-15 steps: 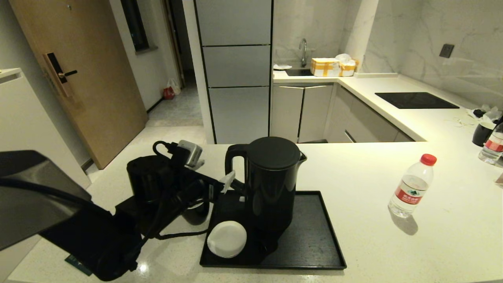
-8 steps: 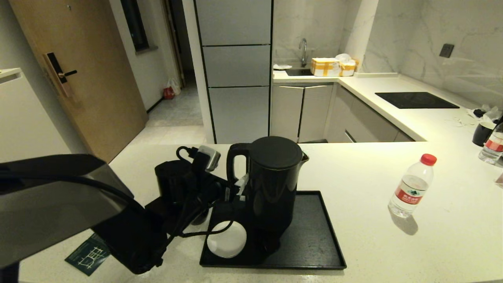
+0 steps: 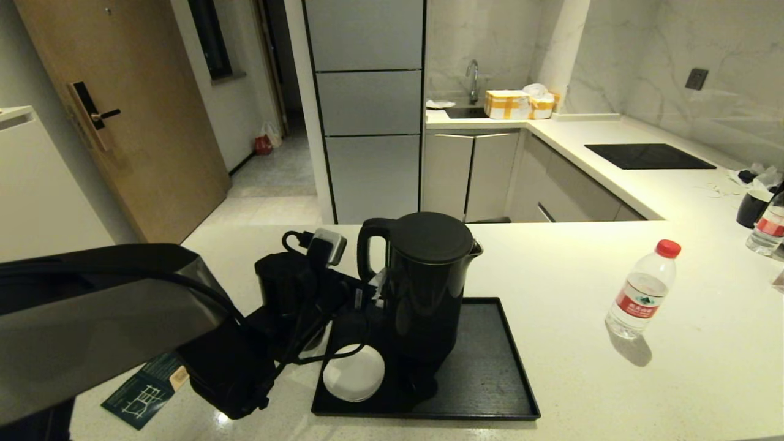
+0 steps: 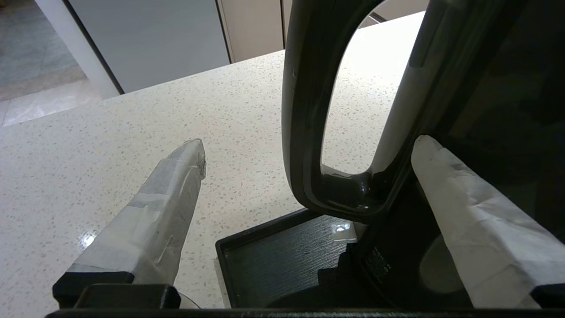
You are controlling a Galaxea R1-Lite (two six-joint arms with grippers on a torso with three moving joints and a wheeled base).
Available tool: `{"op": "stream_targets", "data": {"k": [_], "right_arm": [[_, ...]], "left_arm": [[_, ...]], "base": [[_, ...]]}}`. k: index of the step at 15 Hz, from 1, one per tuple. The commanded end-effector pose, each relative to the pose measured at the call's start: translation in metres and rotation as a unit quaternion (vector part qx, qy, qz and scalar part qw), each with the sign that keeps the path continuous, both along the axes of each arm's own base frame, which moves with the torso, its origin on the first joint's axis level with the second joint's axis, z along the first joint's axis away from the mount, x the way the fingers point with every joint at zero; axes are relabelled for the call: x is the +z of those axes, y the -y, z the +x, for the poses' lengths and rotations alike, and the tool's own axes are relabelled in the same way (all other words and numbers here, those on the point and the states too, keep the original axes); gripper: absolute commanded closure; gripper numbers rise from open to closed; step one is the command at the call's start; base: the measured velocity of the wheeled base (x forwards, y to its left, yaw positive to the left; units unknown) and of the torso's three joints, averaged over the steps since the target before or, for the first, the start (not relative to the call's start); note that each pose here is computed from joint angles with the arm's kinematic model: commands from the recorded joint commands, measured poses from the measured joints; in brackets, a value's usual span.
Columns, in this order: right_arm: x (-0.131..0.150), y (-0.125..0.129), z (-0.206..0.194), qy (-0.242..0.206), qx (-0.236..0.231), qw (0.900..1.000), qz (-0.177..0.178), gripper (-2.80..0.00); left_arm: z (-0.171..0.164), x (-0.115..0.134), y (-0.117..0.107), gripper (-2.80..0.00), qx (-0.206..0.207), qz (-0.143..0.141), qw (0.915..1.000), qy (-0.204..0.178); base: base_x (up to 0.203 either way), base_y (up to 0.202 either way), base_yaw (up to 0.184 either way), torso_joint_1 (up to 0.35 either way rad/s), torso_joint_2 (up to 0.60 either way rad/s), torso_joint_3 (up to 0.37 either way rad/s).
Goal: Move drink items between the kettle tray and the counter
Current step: Pick up the kettle
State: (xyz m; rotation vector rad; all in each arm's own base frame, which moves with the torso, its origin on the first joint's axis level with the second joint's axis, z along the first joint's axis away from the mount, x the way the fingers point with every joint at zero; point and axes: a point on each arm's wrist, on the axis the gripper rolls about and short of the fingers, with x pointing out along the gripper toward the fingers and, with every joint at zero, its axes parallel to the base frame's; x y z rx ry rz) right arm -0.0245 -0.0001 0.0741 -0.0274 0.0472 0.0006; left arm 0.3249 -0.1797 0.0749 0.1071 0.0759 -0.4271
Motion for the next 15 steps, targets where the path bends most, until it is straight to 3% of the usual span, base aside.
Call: {"op": "stream_targets", "data": {"k": [1,8,15], "right_arm": [[0.000,0.000,0.000,-0.001,0.000,1.000,0.000,0.00],[0.000,0.000,0.000,-0.001,0.000,1.000,-0.001,0.00],[0.000,0.000,0.000,-0.001,0.000,1.000,0.000,0.00]], "left_arm": [[0.001,0.003,-0.001,-2.80,0.002,-0.004,1.0000,0.007],[0.020,-0.012,-0.017,-2.80,0.020,0.000,0.9998,-0.004],[0.047,-0.007,-0.015,-2.80,-0.006,-0.008,0.9999,0.008]], "base": [[0.000,0.000,0.000,0.000,0.00,0.000],[0.000,0.000,0.000,0.000,0.00,0.000],[0.000,0.000,0.000,0.000,0.00,0.000]]}}
